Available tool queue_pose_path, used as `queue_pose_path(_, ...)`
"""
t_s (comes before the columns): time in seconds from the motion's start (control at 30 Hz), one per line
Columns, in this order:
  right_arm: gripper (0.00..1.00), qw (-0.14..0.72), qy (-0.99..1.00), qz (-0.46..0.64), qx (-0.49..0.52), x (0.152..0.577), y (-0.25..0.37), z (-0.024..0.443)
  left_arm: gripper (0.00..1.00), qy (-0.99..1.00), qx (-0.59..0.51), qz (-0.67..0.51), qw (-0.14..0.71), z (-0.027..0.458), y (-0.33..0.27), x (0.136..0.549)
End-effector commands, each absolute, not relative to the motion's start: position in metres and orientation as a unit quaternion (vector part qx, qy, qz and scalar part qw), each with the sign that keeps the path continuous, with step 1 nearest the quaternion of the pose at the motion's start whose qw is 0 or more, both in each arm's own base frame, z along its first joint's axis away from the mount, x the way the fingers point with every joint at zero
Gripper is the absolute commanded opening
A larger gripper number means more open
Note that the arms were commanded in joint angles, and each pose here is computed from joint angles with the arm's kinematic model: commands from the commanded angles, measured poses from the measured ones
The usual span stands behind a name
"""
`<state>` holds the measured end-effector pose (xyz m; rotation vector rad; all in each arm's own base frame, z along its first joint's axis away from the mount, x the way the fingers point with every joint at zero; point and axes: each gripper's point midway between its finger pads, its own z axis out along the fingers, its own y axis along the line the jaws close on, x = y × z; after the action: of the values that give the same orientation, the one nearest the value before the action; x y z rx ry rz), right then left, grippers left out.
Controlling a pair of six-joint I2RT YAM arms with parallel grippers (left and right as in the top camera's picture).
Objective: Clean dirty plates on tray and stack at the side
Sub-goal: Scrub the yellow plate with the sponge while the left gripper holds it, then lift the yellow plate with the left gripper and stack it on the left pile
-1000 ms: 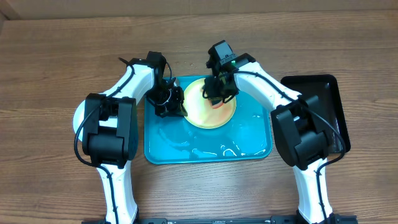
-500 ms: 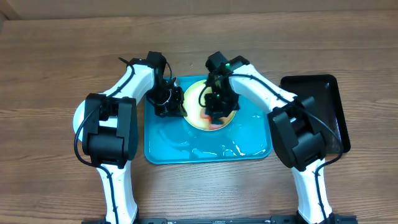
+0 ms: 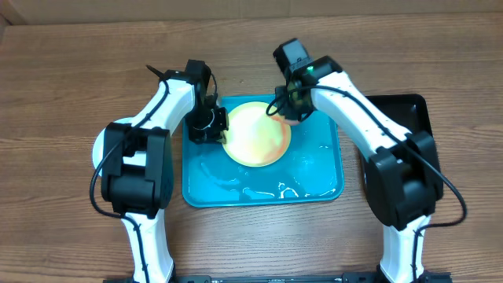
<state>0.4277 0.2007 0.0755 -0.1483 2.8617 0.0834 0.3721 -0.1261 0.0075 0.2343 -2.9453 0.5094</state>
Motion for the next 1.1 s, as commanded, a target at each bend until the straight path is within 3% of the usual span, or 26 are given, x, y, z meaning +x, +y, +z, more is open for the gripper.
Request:
queue_pose_path(0.0, 0.04, 0.221, 0.967, 0.124, -0.024, 0.443, 0.207, 0.18, 0.04, -0.993, 0.073, 0.086, -0.017, 0.052, -0.091, 0.385)
queue_pose_path(0.27, 0.04, 0.254, 0.957, 0.137, 0.027, 0.434, 0.149, 0.245, 0.04, -0.994, 0.045, 0.014, -0.099, 0.119, -0.082, 0.376)
queue_pose_path(0.7, 0.04, 0.234, 0.96, 0.106, 0.11, 0.437, 0.071, 0.239, 0.04, -0.96, 0.071, -0.221, -0.155, 0.145, -0.068, 0.348)
queue_pose_path(1.07, 0.04, 0.229, 0.962, 0.1, 0.107, 0.435, 0.063, 0.238, 0.04, -0.877, 0.036, -0.372, -0.302, 0.199, -0.092, 0.337)
